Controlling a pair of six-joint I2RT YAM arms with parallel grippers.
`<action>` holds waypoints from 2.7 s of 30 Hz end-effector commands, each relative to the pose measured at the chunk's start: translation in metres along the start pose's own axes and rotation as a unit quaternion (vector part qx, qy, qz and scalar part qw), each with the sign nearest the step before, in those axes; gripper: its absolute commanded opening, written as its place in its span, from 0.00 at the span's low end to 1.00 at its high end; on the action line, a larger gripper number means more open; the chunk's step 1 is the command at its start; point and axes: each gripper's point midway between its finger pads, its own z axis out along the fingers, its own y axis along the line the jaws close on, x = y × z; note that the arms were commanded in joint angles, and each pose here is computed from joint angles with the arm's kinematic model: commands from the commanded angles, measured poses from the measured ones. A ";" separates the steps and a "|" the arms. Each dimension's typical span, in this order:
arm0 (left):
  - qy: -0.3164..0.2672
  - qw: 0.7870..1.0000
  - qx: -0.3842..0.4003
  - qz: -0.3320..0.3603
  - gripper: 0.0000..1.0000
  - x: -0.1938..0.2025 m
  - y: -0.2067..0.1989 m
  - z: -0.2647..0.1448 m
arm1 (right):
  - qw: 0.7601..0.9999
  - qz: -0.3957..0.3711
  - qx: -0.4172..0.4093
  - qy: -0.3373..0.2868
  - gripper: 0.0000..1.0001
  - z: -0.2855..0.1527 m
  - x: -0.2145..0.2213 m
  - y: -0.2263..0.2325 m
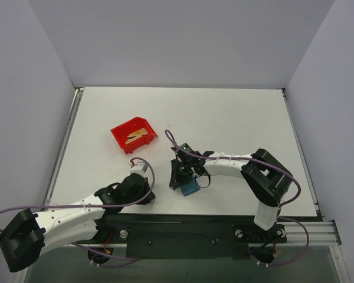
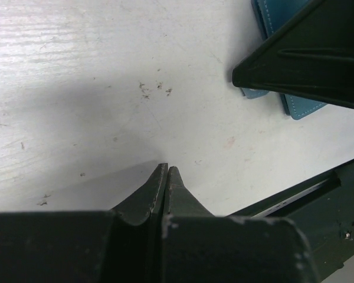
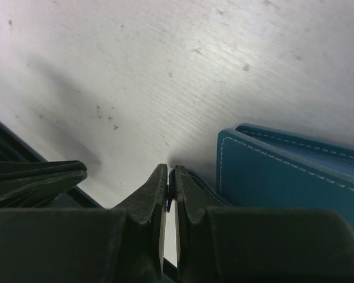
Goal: Put the credit cards into the card holder
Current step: Close the card holder at the center of the board.
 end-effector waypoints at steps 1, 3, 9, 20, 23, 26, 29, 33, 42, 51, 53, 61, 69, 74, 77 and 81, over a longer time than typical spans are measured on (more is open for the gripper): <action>-0.007 1.000 -0.019 -0.006 0.00 -0.005 0.004 -0.003 | 0.999 0.001 -0.044 0.016 0.00 0.012 0.005 0.018; -0.006 1.000 -0.019 -0.006 0.00 -0.005 0.004 -0.004 | 0.999 -0.001 -0.046 0.020 0.04 0.014 0.008 0.018; -0.012 1.000 -0.023 -0.005 0.00 -0.009 0.003 -0.005 | 0.999 -0.029 -0.046 0.000 0.29 -0.001 -0.003 0.028; -0.056 0.998 -0.021 -0.017 0.00 -0.032 -0.002 -0.028 | 0.992 -0.053 -0.098 -0.063 0.50 -0.048 -0.046 0.070; -0.067 0.997 -0.031 -0.013 0.00 -0.039 0.000 -0.033 | 0.990 -0.049 -0.104 -0.084 0.50 -0.063 -0.059 0.067; -0.075 0.996 -0.037 -0.003 0.00 -0.046 -0.001 -0.035 | 0.989 -0.029 -0.074 -0.122 0.48 -0.083 -0.073 0.040; -0.089 0.996 -0.029 0.010 0.00 -0.060 -0.012 -0.036 | 0.992 -0.017 -0.010 -0.128 0.37 -0.090 -0.069 0.003; -0.104 0.994 -0.005 0.032 0.00 -0.082 -0.039 -0.032 | 0.995 -0.031 0.027 -0.096 0.23 -0.086 -0.049 -0.021; -0.105 0.991 0.052 0.061 0.00 -0.106 -0.090 -0.014 | 1.000 -0.009 0.003 -0.026 0.14 -0.052 -0.006 -0.027; -0.084 0.990 0.089 0.070 0.00 -0.105 -0.116 0.011 | 0.999 -0.007 0.040 0.019 0.10 -0.029 0.010 -0.041; -0.070 0.991 0.087 0.073 0.00 -0.098 -0.115 0.018 | 0.999 -0.008 0.044 0.021 0.10 -0.027 0.012 -0.042; -0.031 0.992 0.090 0.081 0.00 -0.071 -0.110 0.037 | 0.999 -0.005 0.051 0.020 0.10 -0.027 0.012 -0.045; -0.004 0.996 0.055 0.064 0.00 -0.042 -0.078 0.049 | 0.999 -0.002 0.039 0.016 0.12 -0.029 0.008 -0.038; 0.013 0.998 0.042 0.053 0.00 -0.022 -0.059 0.057 | 1.000 -0.005 0.029 0.003 0.14 -0.037 -0.001 -0.029; 0.022 0.998 0.026 0.052 0.00 -0.014 -0.049 0.063 | 1.000 -0.008 0.020 -0.001 0.15 -0.043 -0.005 -0.022; 0.030 0.998 0.017 0.048 0.00 -0.007 -0.042 0.065 | 1.000 -0.015 0.004 -0.018 0.16 -0.054 -0.011 -0.012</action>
